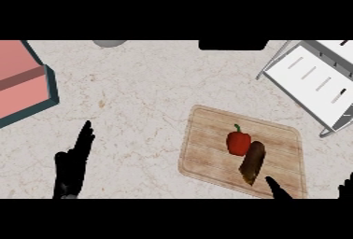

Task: Pick the bell pepper from the cutting board and place it in the tiered basket

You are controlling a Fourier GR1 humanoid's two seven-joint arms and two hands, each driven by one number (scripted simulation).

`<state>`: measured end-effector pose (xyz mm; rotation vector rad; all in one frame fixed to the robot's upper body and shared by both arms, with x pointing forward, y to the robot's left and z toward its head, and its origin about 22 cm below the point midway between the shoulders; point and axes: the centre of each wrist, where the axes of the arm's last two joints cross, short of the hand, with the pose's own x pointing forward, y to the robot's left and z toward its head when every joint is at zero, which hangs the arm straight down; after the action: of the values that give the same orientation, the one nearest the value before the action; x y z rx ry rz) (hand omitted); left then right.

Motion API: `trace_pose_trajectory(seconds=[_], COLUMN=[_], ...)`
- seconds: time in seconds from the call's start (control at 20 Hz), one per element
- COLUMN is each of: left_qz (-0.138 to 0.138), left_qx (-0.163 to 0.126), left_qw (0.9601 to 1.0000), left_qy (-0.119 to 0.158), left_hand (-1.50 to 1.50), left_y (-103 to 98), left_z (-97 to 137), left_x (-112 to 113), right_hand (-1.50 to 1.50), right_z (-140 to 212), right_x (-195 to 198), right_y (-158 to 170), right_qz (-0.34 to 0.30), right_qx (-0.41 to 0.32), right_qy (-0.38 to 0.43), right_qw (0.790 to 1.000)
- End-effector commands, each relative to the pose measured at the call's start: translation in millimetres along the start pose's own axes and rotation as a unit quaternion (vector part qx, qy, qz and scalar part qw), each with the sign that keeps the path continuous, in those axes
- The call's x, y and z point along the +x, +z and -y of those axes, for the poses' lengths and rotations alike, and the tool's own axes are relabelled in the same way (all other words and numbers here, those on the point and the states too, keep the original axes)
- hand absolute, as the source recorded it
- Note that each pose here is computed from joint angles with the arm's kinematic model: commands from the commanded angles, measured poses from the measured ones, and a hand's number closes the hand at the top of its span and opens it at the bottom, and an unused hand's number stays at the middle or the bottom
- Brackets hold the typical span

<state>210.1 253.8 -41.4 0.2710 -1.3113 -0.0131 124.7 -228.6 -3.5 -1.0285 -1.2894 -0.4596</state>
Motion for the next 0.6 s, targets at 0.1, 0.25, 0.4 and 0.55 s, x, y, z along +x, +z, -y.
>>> trace_pose_trajectory(seconds=[0.1,0.25,0.4,0.55], left_qz=[0.014,0.018,0.016,0.015], left_qx=[-0.016,-0.023,-0.027,-0.025], left_qw=[0.9997,0.9995,0.9995,0.9996], left_qy=[-0.007,-0.009,-0.006,-0.004], left_hand=[0.0,0.0,0.0,0.0], left_y=[0.3,-2.8,-8.0,-8.1], left_z=[8.9,6.4,11.8,19.4], left_x=[4.4,5.6,13.0,7.4], right_hand=[-1.5,-1.5,-1.5,-1.5], right_z=[26.4,24.4,23.8,14.8], right_x=[-29.3,-19.4,-9.3,11.2], right_y=[19.4,25.1,19.9,17.7], right_qz=[-0.065,-0.084,-0.095,-0.108], right_qx=[0.055,0.043,0.027,0.024], right_qy=[0.165,0.188,0.233,0.255], right_qw=[0.983,0.978,0.968,0.961])
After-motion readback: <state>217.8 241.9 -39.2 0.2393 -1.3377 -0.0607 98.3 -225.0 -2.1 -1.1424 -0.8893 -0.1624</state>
